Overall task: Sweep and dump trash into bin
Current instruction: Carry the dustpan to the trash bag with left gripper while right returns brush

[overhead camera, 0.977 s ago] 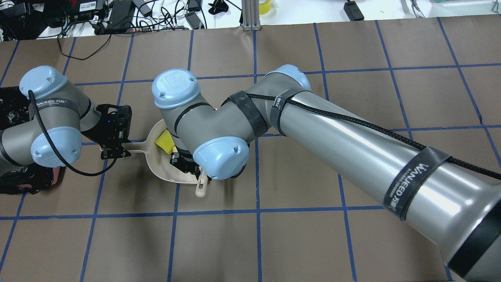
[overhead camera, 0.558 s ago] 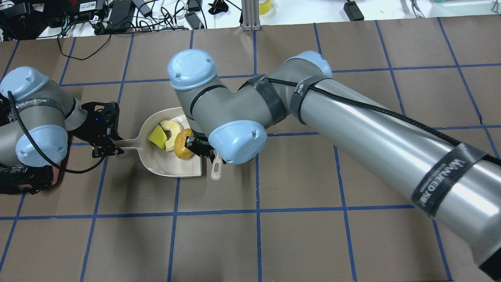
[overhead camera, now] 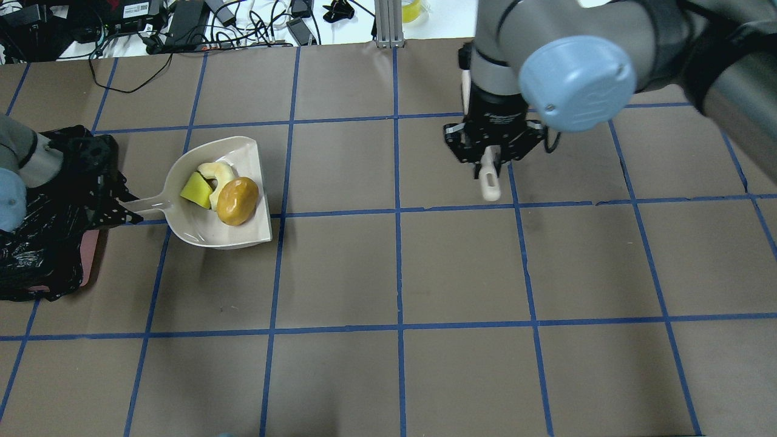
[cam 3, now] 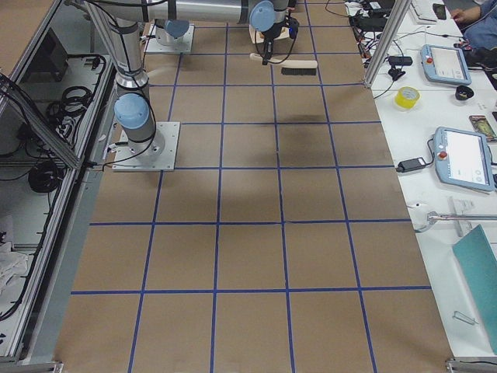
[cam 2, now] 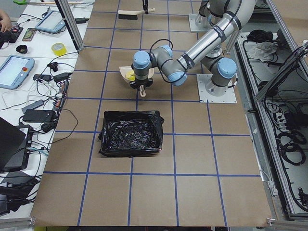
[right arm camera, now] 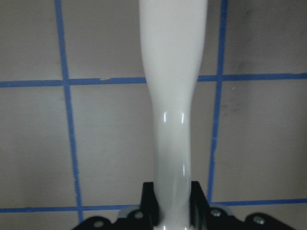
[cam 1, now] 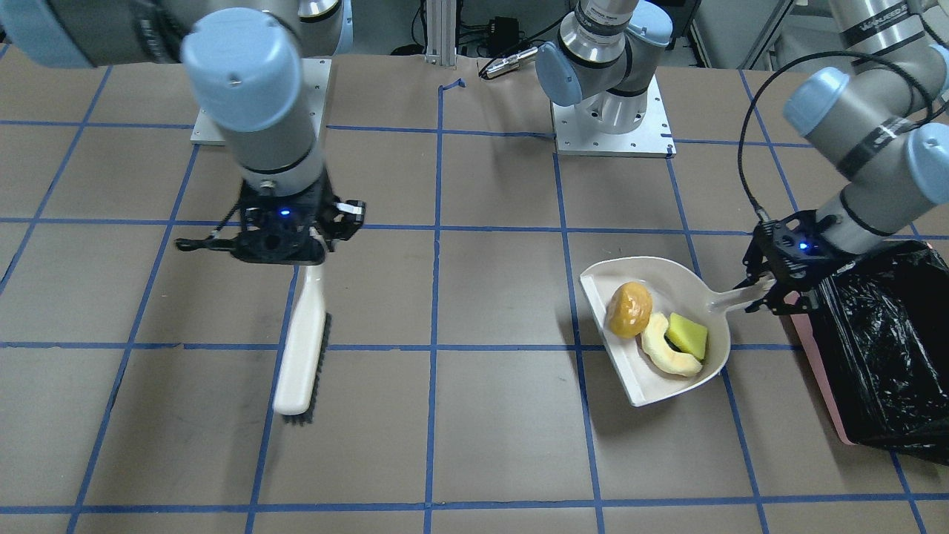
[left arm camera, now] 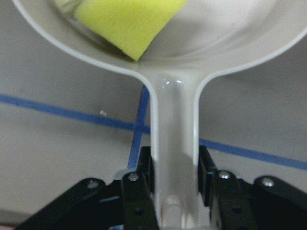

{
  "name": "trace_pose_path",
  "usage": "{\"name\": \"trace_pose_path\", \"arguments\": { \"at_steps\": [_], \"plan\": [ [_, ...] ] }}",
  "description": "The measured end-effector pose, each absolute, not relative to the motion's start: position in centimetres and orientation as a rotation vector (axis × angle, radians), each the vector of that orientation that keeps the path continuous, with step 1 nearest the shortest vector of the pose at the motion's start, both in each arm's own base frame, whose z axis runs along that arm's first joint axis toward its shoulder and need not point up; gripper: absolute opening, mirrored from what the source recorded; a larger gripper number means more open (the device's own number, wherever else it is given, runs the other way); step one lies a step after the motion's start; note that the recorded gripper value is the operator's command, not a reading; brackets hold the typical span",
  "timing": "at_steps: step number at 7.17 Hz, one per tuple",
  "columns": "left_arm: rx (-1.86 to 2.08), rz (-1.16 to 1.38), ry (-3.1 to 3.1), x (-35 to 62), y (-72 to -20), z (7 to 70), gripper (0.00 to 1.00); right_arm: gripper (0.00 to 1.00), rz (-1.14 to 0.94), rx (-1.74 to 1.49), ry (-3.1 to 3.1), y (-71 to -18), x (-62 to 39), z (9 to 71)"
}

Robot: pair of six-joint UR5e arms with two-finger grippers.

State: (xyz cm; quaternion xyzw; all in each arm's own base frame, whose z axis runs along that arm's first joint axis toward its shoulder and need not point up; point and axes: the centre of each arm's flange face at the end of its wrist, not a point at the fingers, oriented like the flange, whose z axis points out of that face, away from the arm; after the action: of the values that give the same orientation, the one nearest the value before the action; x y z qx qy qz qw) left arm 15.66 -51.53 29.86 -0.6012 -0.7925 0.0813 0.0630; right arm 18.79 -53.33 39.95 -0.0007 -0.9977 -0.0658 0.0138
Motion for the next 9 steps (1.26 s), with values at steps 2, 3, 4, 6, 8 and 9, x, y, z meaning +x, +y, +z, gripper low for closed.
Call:
{"name": "trace_pose_path", "arguments": {
  "at_steps": [2,3,4,6,8,9],
  "plan": [
    [-1.655,0.293,-2.482,23.0,-51.7,35.6,0.0,0.0,-0.222,0.032,-3.101,-55.7,4.5,36.4],
    [-1.556,0.322,-2.526,26.7,-50.5,37.0,0.0,0.0,-0.199,0.072,-3.098,-56.2,0.0,33.9],
    [-1.458,0.344,-2.579,30.4,-48.6,37.6,0.0,0.0,-0.182,0.104,-3.087,-56.8,-2.1,31.7],
    [-1.314,0.344,-2.683,36.9,-44.9,37.9,0.0,0.0,-0.199,0.119,-3.08,-57.3,-3.6,29.3],
    [-1.282,0.214,-2.783,43.1,-43.8,39.1,0.0,0.0,-0.227,0.072,-3.083,-57.0,-5.7,28.2],
    [-1.314,0.108,-2.816,45.5,-43.9,39.9,0.0,0.0,-0.233,0.047,-3.074,-56.9,-6.8,27.7]
  ]
}}
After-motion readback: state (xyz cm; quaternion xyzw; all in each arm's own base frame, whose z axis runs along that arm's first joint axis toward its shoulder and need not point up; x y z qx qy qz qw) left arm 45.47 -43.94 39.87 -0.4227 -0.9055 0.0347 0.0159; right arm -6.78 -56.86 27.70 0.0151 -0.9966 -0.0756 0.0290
